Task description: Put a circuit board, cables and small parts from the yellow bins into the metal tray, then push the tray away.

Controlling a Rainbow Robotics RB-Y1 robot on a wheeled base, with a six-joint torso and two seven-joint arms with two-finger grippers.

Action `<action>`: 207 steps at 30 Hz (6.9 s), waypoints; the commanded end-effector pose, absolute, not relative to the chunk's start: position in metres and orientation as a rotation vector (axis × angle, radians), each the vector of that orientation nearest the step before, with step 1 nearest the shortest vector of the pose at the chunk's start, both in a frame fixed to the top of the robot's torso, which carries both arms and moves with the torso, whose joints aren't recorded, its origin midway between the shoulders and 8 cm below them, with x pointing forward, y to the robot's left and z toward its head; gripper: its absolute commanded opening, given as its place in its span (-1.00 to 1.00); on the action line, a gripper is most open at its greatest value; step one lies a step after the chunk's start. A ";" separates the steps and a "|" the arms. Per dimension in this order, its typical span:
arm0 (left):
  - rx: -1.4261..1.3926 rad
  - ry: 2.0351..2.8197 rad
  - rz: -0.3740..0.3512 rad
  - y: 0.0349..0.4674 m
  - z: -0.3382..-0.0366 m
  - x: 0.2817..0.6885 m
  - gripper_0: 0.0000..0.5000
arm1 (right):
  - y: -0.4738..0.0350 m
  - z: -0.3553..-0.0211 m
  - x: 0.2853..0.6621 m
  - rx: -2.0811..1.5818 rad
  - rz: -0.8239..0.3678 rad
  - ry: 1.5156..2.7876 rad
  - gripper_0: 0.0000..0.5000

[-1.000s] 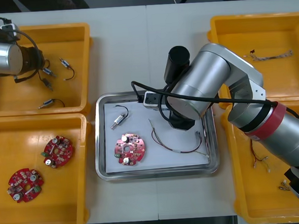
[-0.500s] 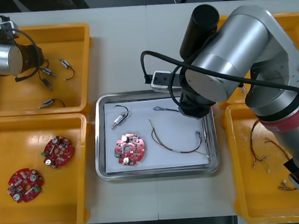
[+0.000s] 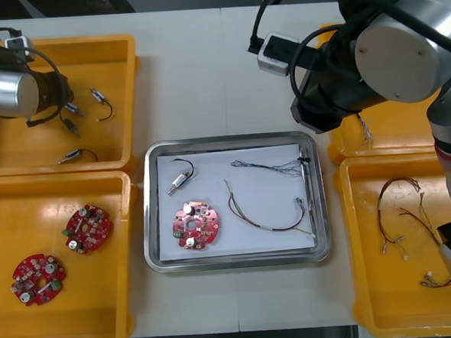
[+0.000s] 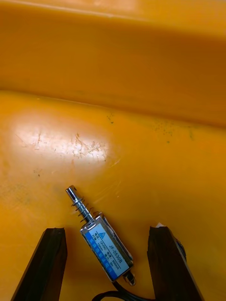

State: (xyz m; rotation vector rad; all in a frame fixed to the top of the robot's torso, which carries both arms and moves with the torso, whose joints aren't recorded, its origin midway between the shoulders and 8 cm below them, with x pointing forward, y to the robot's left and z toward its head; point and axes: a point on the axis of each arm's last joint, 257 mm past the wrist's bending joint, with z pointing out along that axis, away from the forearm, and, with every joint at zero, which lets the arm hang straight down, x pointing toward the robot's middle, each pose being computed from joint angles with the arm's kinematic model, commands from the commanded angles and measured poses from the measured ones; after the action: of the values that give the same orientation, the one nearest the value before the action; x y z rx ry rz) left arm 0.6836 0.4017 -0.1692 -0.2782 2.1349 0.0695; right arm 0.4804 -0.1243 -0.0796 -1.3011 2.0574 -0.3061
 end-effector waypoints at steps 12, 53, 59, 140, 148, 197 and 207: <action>-0.269 2.149 0.066 0.398 -0.182 0.679 -1.00 | -0.230 -0.063 0.464 -0.765 -0.210 2.241 1.00; -0.159 2.407 0.096 0.327 -0.058 0.556 -1.00 | -0.386 -0.153 0.362 -0.061 -0.080 2.601 1.00; -0.035 2.425 0.100 0.281 -0.070 0.534 -1.00 | -0.391 -0.158 0.359 -0.020 -0.094 2.612 1.00; 0.474 2.500 -0.092 0.054 -0.164 0.472 1.00 | -0.374 -0.151 0.364 -0.010 -0.056 2.623 1.00; 0.380 2.541 -0.107 0.098 -0.121 0.460 1.00 | -0.324 -0.131 0.381 -0.234 0.004 2.597 1.00; 0.029 2.603 0.137 0.386 -0.128 0.380 1.00 | -0.016 -0.239 0.345 -1.963 -0.264 2.004 1.00; 0.050 2.683 0.171 0.399 -0.152 0.359 1.00 | -0.006 -0.271 0.322 -2.035 -0.287 1.971 1.00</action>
State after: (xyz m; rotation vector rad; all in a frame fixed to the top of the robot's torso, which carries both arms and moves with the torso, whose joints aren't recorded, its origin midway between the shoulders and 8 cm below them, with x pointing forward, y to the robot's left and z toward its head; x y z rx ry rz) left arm 0.3703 0.3807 -0.1596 -0.1457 2.6729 0.0506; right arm 0.3302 -0.0260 -0.2708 -2.0171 2.0153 -0.3050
